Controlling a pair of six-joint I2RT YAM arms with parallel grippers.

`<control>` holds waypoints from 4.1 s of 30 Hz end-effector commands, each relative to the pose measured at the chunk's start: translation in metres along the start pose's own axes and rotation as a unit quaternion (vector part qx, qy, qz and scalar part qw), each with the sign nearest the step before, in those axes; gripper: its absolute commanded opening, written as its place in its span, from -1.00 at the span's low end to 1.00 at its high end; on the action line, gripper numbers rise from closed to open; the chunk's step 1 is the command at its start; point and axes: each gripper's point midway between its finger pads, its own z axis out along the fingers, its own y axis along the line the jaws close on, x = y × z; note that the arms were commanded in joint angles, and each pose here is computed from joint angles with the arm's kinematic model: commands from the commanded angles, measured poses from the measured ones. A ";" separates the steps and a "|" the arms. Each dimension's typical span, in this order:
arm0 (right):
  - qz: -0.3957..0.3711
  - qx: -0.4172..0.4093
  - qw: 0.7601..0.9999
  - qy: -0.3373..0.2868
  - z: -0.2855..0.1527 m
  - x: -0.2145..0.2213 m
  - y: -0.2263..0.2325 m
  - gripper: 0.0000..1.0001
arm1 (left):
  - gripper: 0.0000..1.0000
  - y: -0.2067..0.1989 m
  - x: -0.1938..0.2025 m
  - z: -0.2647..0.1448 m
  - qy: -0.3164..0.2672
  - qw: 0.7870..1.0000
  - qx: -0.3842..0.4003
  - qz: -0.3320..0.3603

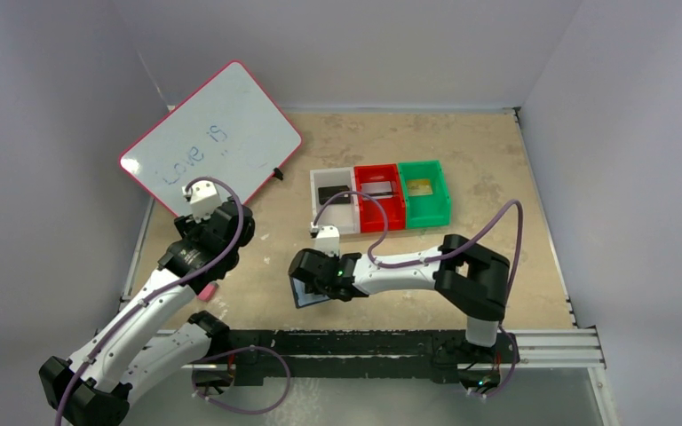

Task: Take the credit cards out of the card holder

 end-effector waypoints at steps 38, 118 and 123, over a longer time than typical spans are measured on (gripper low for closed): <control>-0.075 0.075 0.994 0.031 0.013 0.030 -0.027 0.04 | 0.65 -0.002 -0.014 -0.003 -0.014 1.000 0.002 -0.022; 0.264 -0.189 0.942 0.083 0.002 0.041 -0.040 -1.00 | 0.32 -0.156 0.205 -0.069 0.268 0.915 0.297 -0.053; 0.268 -0.203 0.938 0.080 -0.001 0.040 -0.039 -0.97 | 0.30 -0.156 0.223 -0.062 0.259 0.928 0.266 -0.013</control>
